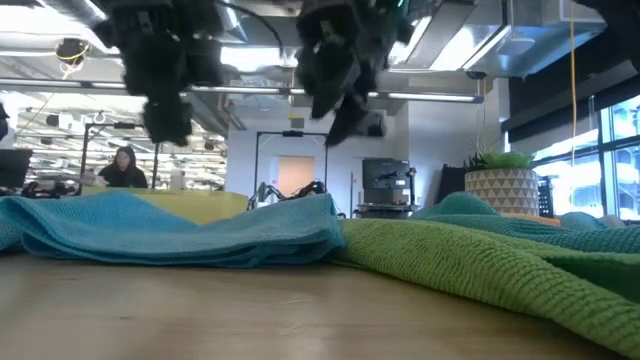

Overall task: Fold microfiber towels
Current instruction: Put the folded blue towel into the yellow bin

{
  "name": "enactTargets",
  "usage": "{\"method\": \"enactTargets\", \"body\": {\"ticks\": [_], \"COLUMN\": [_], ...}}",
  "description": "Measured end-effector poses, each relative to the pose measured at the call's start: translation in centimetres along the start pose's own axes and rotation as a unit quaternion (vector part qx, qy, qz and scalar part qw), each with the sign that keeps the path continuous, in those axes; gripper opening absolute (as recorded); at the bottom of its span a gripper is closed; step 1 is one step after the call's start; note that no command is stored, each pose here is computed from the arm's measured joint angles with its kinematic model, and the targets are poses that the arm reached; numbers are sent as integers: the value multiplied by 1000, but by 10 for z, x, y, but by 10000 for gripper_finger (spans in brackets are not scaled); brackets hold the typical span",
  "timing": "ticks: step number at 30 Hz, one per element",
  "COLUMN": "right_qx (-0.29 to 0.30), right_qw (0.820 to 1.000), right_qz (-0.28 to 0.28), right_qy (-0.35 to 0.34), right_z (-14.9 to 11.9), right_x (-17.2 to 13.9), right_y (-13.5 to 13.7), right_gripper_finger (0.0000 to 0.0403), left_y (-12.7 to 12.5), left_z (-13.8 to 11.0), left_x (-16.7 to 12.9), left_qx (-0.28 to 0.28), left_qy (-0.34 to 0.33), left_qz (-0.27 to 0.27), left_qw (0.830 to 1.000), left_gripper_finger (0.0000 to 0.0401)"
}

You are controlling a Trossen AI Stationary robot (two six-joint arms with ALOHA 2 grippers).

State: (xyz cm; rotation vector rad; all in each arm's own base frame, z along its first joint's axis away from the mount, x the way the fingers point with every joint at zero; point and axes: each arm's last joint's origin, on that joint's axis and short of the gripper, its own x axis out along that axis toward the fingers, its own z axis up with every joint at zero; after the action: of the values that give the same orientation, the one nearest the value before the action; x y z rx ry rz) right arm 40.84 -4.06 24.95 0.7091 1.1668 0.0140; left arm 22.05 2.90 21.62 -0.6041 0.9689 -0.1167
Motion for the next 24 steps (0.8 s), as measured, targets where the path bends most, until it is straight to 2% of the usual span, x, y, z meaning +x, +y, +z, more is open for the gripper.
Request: {"method": "enactTargets", "body": {"ticks": [5,7,12,18,24], "right_qx": [-13,-24,-46,-72,-92], "right_qw": [995,991,979,975,977], "right_qz": [-52,-60,-74,-89,-111], "right_qy": [-79,-115,-186,-191,-157], "right_z": [-18,-27,-49,-66,-74], "right_x": [-59,-82,-128,-148,-150], "right_y": [23,32,49,52,47], "right_gripper_finger": [198,197,197,197,197], "left_y": [15,19,30,36,54], "left_z": [17,19,26,50,53], "left_x": [21,30,53,71,96], "left_qx": [32,46,86,142,102], "left_qy": [-11,4,37,13,64], "left_qz": [-50,-60,-57,-50,-74], "left_qw": [998,997,994,989,990], "left_gripper_finger": [192,192,194,196,196]}}
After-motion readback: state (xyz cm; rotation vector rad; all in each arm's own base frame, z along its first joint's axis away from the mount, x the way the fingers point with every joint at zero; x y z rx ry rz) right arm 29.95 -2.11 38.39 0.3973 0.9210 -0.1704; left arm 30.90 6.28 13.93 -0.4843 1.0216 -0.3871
